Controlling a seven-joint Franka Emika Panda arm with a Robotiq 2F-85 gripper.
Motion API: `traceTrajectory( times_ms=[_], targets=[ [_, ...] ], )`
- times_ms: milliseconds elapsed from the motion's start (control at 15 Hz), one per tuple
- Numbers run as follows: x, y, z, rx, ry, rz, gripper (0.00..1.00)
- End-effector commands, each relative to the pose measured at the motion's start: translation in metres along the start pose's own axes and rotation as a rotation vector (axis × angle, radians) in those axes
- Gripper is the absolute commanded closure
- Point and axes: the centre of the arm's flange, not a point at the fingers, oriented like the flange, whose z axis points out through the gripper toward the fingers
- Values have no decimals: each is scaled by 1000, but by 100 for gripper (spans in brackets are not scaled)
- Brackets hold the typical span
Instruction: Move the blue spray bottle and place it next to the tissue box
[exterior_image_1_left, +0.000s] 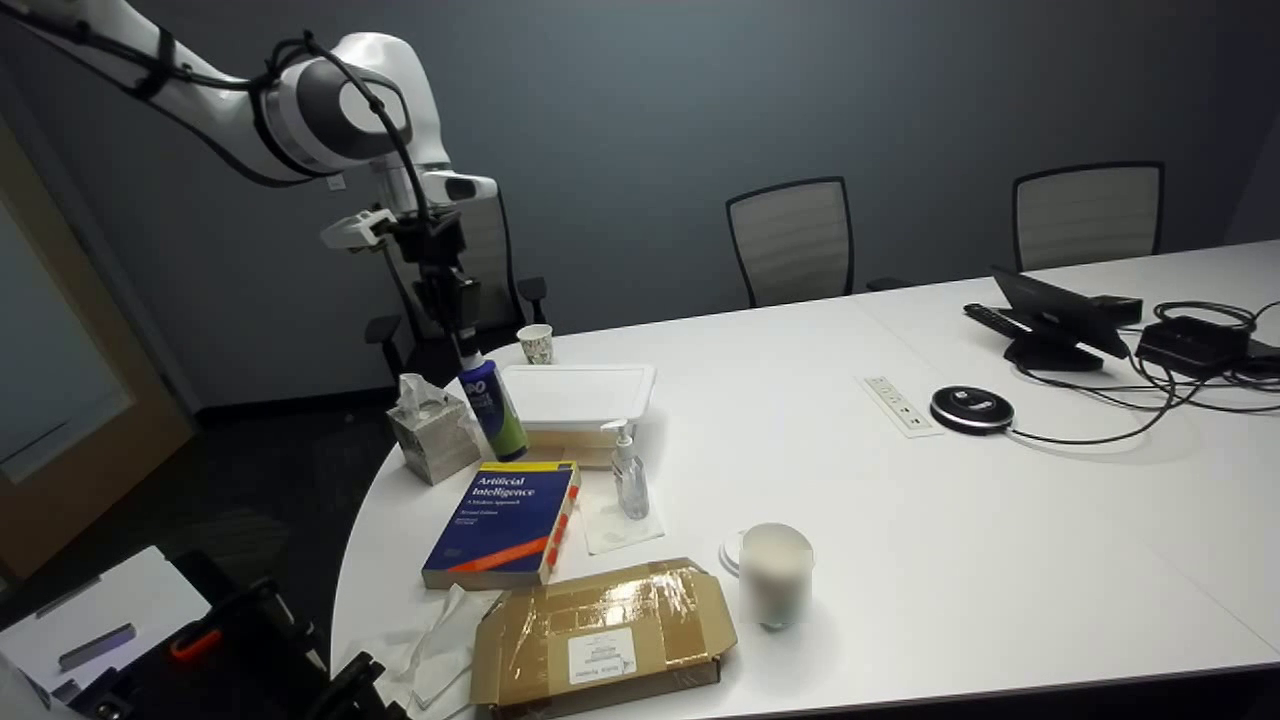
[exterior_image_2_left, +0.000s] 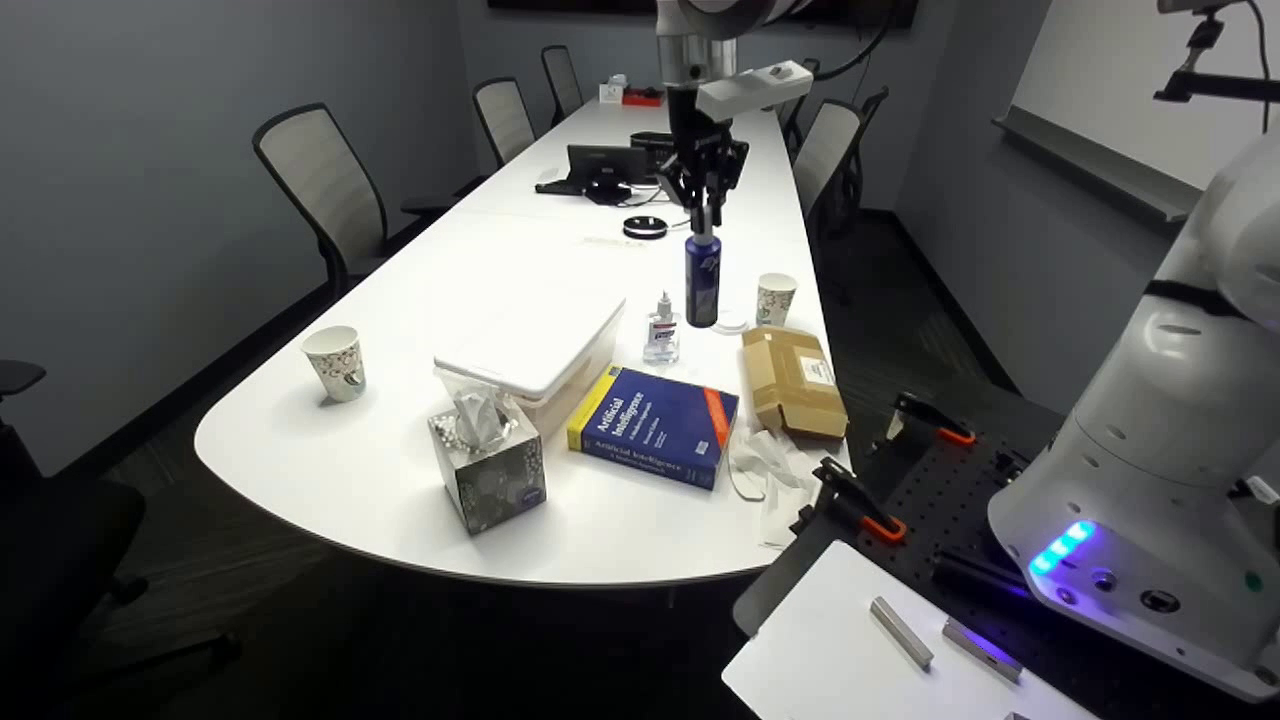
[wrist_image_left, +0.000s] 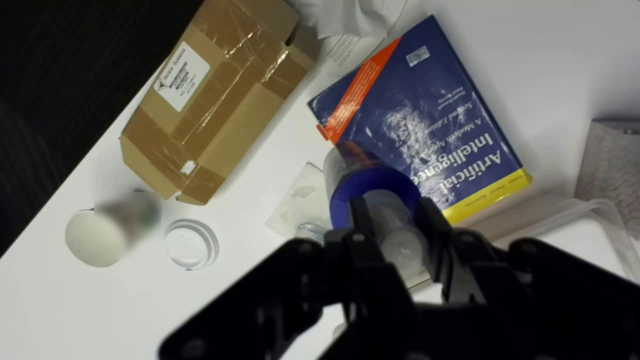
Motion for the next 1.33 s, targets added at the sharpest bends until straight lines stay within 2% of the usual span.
traceTrajectory(
  times_ms=[0,133,533,1267],
  targets=[
    [-25,-44,5,-20,-2,-102,93],
    [-31,-73,14,-23,-20,-186,93],
    [-41,-139,33,11,22,-394,93],
    [-25,-191,99,94,10,-657,93]
  ],
)
